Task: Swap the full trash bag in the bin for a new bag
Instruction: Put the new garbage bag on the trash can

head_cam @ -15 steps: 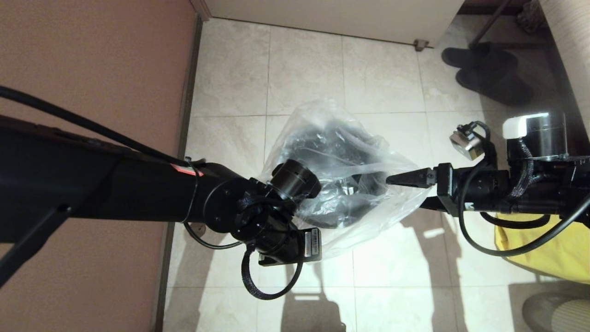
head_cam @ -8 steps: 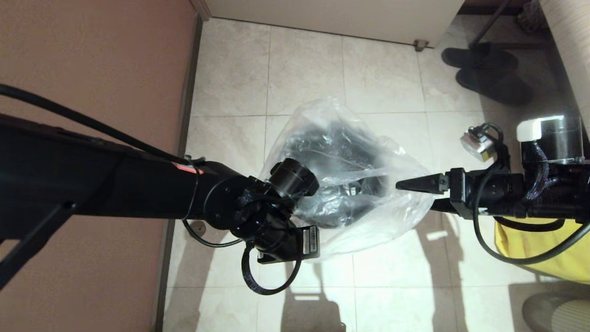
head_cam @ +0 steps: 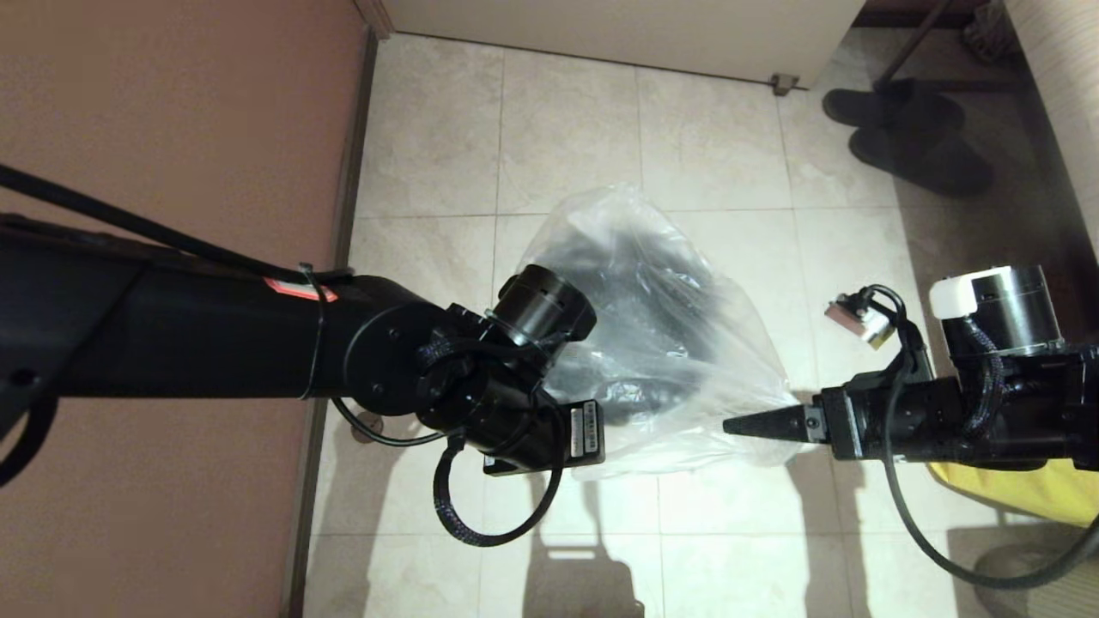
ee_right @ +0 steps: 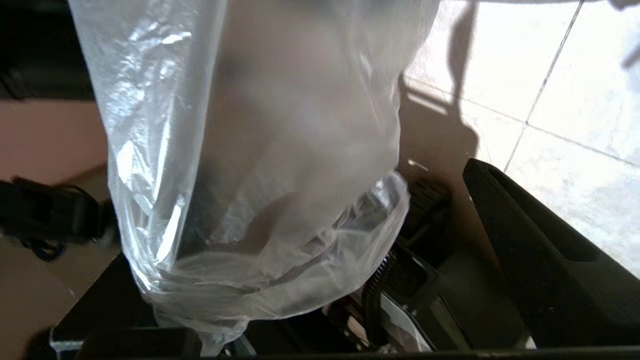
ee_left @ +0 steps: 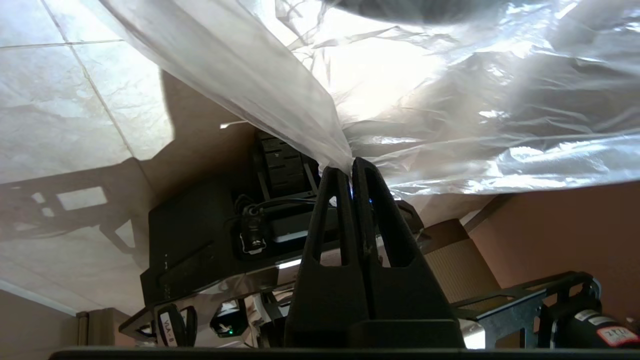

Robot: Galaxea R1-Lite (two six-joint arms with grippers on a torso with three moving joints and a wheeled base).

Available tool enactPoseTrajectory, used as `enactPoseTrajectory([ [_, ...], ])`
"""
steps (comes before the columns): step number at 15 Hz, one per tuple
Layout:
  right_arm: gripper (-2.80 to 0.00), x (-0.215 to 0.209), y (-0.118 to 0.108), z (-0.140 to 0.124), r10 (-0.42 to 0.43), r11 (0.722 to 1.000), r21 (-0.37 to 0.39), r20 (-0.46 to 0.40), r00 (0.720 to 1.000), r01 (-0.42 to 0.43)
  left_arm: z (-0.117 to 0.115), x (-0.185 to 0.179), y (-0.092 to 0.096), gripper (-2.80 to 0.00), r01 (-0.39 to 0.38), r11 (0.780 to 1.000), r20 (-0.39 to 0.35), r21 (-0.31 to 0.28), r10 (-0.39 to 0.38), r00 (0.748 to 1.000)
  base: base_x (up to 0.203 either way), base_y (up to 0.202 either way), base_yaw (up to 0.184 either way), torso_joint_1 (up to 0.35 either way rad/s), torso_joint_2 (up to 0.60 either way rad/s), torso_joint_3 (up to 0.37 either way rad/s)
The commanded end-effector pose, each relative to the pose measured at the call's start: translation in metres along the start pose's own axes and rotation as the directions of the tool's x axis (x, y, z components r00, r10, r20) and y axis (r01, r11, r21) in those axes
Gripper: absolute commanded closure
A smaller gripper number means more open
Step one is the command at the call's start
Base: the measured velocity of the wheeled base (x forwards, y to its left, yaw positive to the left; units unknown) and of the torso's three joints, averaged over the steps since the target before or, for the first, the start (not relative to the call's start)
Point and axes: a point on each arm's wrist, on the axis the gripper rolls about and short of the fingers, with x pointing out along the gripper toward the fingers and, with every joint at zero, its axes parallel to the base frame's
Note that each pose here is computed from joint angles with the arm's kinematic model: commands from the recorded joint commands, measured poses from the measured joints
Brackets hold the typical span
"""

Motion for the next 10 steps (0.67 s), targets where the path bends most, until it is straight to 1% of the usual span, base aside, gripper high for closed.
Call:
enactPoseTrajectory([
  [1, -2.8, -0.004, 0.001, -0.013, 0.004, 1.0, -0.029, -0.02, 1.0, -0.005, -0.001, 0.0, -0.002, 0.0, 0.001, 1.0, -0.004, 0.001, -0.001, 1.0, 0.0, 0.0, 0.0, 0.0, 0.0, 0.0],
  [4, -2.8, -0.01, 0.004, -0.018, 0.004, 0.998, -0.055, -0.02, 1.0, -0.006, -0.002, 0.0, -0.001, 0.0, 0.0, 1.0, -0.006, 0.001, 0.0, 1.0, 0.0, 0.0, 0.0, 0.0, 0.0, 0.0],
  [8, -2.8, -0.005, -0.001, -0.041, 0.004, 0.999, -0.039, -0.097, 0.995, -0.007, -0.002, 0.0, -0.001, 0.0, 0.002, 1.0, -0.008, 0.0, -0.002, 1.0, 0.0, 0.0, 0.0, 0.0, 0.0, 0.0],
  [10, -2.8, 0.001, -0.005, -0.044, 0.019, 0.999, -0.034, -0.121, 0.992, -0.023, -0.004, 0.0, 0.002, 0.0, -0.005, 1.0, -0.015, -0.001, 0.005, 1.0, 0.0, 0.0, 0.0, 0.0, 0.0, 0.0],
])
